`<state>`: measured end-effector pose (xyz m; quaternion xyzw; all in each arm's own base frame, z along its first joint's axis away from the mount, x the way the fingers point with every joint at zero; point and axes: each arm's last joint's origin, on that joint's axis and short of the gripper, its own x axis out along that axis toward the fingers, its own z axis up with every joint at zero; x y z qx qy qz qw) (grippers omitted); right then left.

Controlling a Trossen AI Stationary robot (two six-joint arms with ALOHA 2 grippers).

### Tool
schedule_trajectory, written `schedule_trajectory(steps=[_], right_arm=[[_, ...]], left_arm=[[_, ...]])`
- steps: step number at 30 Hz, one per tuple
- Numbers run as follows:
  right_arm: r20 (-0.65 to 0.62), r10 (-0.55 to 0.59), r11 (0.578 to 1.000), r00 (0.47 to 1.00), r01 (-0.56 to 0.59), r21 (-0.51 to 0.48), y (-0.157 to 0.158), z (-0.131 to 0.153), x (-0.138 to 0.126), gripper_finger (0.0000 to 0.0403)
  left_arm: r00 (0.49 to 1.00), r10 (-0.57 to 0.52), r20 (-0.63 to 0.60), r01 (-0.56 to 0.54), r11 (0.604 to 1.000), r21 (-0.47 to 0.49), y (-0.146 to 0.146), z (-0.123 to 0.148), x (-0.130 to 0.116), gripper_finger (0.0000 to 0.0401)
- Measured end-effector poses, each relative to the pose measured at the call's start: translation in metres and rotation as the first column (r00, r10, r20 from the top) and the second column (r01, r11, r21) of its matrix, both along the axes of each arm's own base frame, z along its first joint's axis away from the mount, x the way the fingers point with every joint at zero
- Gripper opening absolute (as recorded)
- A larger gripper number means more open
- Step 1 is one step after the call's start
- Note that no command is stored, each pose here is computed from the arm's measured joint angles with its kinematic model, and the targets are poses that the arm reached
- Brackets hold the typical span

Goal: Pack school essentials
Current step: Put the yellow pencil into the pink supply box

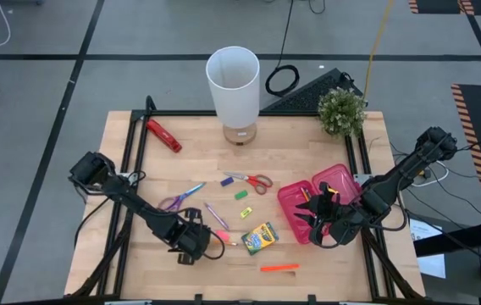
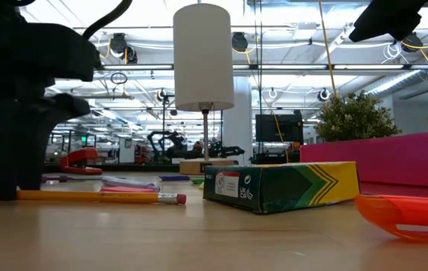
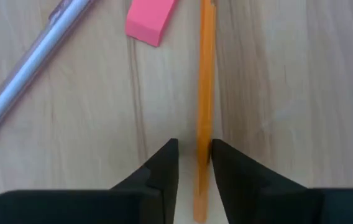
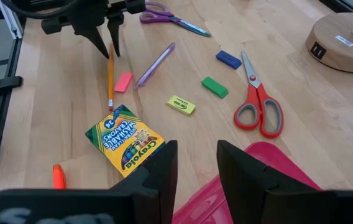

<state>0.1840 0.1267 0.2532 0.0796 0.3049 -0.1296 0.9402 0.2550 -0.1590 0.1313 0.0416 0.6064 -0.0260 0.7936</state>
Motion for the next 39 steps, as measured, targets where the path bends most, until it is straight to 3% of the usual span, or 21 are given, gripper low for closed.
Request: schedule_trajectory(steps=[10, 21, 28, 32, 39], right_arm=[[0.000, 0.000, 1.000, 1.000, 0.000, 0.000, 0.000, 0.000, 0.000, 0.0105], [0.000, 0.001, 1.000, 1.000, -0.001, -0.001, 0.000, 0.000, 0.000, 0.0105], [0.000, 0.000, 1.000, 1.000, 0.000, -0.001, 0.000, 0.000, 0.000, 0.0105], [0.000, 0.000, 1.000, 1.000, 0.000, -0.001, 0.000, 0.000, 0.000, 0.0105], [0.002, -0.002, 1.000, 1.000, 0.002, -0.003, 0.000, 0.000, 0.000, 0.0105]], left_arm=[[1.000, -0.009, 0.015, 0.009, 1.000, -0.013, -0.001, -0.002, 0.001, 0.0035], [1.000, -0.005, 0.017, 0.006, 1.000, -0.012, -0.001, -0.002, 0.001, 0.0036], [0.999, -0.007, 0.048, 0.009, 0.999, -0.039, 0.002, 0.015, -0.004, 0.0035], [0.993, -0.026, 0.111, 0.034, 0.997, -0.073, 0.001, 0.033, -0.007, 0.0035], [0.968, -0.057, 0.243, 0.071, 0.996, -0.048, 0.003, 0.062, -0.014, 0.0035]])
